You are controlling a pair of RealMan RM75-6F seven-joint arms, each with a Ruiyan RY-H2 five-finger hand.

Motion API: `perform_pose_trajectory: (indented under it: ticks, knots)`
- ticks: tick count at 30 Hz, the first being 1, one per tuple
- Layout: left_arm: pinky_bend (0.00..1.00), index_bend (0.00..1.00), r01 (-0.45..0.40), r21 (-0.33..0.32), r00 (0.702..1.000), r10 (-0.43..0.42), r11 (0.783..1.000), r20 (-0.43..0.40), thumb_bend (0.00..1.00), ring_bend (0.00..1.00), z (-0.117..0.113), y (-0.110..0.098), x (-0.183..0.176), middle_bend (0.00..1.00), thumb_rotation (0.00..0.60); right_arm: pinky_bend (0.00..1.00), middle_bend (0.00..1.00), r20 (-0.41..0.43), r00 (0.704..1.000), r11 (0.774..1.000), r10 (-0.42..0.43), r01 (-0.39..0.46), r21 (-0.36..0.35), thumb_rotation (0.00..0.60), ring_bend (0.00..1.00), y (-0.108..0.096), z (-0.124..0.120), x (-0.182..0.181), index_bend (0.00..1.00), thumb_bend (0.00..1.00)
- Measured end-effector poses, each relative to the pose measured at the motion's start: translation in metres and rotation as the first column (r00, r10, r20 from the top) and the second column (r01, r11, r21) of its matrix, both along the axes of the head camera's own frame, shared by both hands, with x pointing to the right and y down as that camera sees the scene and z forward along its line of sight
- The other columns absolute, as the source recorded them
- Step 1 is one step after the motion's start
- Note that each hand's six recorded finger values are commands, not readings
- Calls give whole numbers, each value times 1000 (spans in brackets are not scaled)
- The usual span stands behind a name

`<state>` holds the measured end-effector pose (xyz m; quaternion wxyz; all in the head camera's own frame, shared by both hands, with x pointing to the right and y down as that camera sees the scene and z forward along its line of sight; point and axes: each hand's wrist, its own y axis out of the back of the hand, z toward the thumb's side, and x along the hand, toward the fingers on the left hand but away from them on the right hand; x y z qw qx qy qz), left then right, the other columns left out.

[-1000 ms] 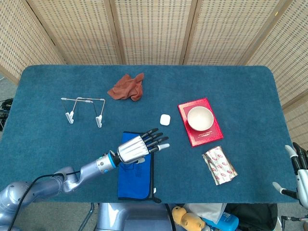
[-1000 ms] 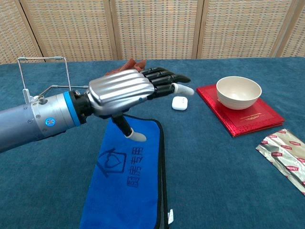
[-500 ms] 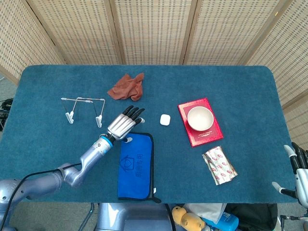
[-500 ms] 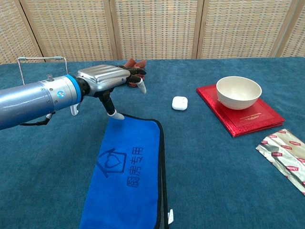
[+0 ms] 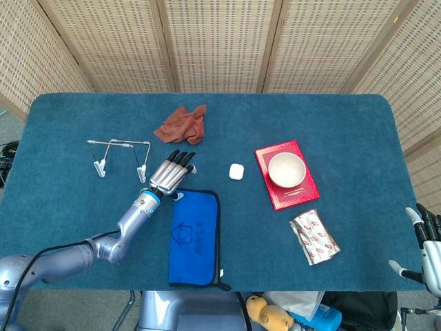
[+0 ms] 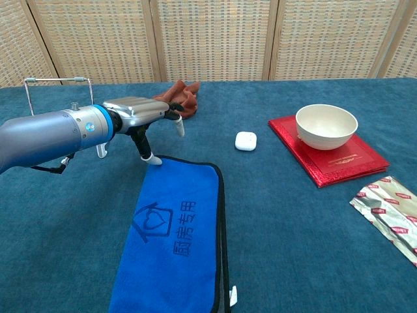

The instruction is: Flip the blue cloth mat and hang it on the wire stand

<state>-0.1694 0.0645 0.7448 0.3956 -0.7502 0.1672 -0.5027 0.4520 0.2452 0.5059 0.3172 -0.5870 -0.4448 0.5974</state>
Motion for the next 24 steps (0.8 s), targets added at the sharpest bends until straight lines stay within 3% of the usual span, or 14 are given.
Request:
perform_pose_trajectory:
  ticks: [10, 24]
  knots:
    - [0, 294, 6, -29, 1000, -6, 1000, 18, 239, 0, 11, 7, 3, 0, 600, 0, 0, 0, 1000, 1000, 2, -2, 1, 600, 0, 0, 0, 1, 0, 0]
    - [0, 373, 0, -44, 999, 2, 999, 38, 303, 0, 14, 12, 4, 0, 600, 0, 0, 4, 1000, 1000, 1, -1, 5, 600, 0, 0, -1, 0, 0, 0]
